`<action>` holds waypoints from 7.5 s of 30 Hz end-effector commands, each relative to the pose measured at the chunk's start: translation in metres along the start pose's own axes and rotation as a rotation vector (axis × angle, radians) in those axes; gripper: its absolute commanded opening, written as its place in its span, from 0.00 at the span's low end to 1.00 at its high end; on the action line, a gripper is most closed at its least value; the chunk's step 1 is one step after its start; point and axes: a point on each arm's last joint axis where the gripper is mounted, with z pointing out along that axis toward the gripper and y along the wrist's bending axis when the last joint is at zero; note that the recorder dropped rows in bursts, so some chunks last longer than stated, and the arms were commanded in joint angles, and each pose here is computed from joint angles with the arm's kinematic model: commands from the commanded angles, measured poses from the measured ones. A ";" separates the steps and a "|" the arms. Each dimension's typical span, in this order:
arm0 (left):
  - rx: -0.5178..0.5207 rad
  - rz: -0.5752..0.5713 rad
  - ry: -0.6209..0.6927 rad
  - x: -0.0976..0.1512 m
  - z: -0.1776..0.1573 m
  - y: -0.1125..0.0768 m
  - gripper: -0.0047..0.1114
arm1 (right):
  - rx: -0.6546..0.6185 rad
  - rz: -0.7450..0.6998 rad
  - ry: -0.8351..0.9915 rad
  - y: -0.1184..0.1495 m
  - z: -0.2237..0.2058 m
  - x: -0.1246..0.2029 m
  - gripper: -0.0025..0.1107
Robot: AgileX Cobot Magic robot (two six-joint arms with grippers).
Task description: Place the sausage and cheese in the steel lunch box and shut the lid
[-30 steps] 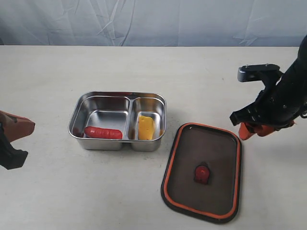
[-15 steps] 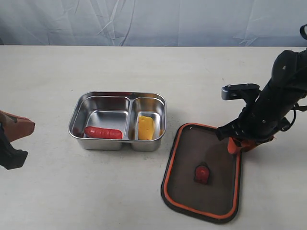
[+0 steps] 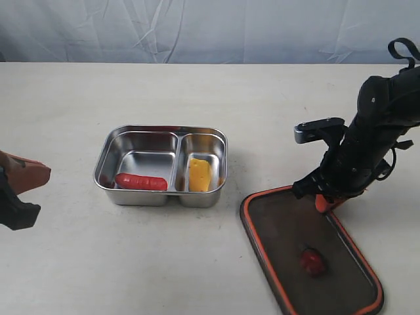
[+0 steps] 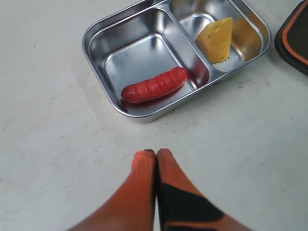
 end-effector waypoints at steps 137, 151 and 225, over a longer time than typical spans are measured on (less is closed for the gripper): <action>-0.183 0.664 -0.354 -0.105 0.033 0.011 0.04 | 0.045 -0.303 -0.804 0.092 -0.223 0.057 0.57; -0.239 0.879 -0.461 -0.090 0.047 -0.030 0.04 | -0.416 0.293 -0.904 0.106 -0.213 0.020 0.57; -0.138 1.019 -0.732 -0.074 -0.034 -0.067 0.41 | -0.675 0.649 -0.743 0.112 -0.155 -0.029 0.02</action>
